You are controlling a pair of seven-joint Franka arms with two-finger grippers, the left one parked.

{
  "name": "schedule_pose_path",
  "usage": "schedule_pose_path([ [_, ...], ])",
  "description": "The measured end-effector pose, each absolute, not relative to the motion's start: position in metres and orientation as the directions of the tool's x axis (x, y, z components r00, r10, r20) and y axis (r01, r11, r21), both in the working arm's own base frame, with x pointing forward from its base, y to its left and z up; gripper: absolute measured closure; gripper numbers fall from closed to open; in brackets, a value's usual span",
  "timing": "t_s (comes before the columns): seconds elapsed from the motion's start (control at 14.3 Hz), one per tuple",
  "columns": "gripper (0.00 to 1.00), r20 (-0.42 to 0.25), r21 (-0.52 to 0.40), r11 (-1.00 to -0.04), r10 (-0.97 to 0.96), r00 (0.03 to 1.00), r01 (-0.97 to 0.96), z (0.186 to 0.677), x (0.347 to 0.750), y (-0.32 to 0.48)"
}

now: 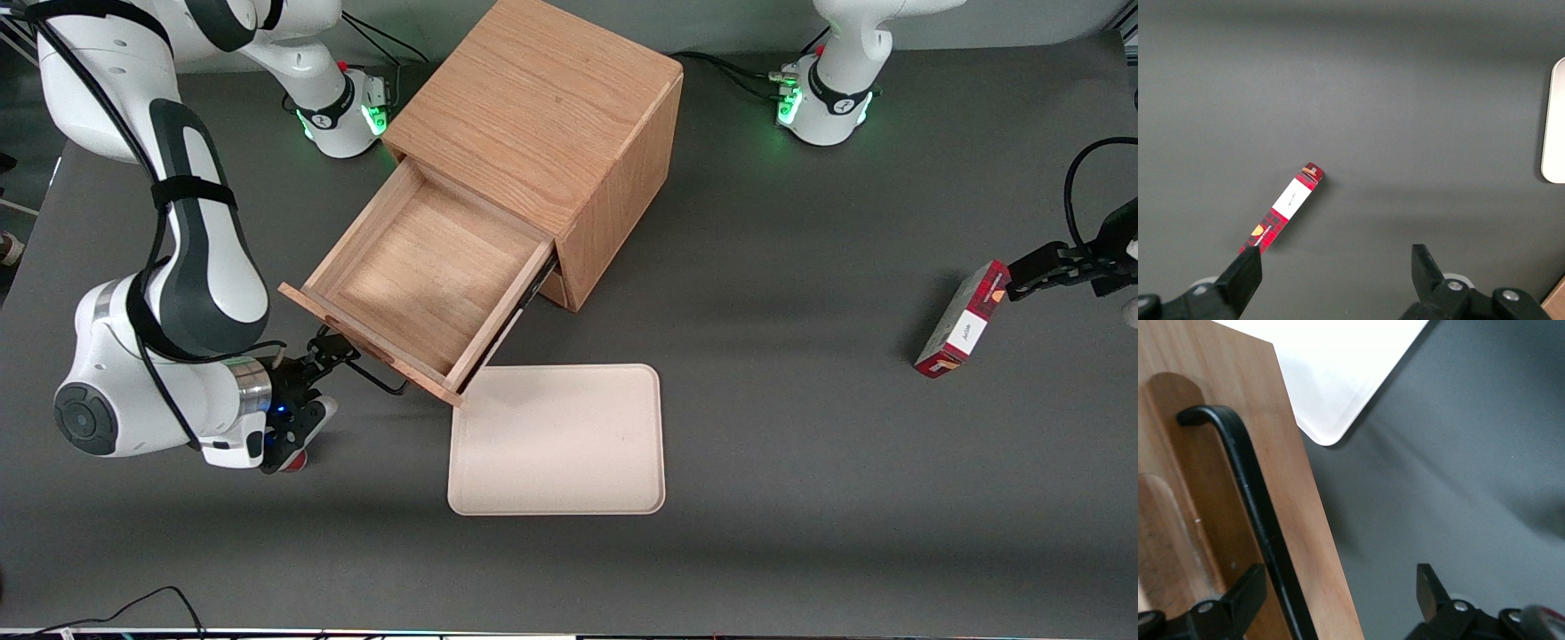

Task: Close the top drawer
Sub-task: 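Lower the right gripper against the drawer front beside the handle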

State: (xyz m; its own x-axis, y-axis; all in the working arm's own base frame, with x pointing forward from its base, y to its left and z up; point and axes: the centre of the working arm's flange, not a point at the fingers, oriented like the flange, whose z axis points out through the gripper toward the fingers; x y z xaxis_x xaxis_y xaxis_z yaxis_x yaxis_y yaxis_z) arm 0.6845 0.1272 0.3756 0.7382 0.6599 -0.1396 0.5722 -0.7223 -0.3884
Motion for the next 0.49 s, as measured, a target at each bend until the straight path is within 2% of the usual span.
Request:
schedule_pose_path([
  [0.49,0.0,-0.154,-0.394,-0.741,0.636,0.756,0.543,0.3667,0.6824,0.1275],
])
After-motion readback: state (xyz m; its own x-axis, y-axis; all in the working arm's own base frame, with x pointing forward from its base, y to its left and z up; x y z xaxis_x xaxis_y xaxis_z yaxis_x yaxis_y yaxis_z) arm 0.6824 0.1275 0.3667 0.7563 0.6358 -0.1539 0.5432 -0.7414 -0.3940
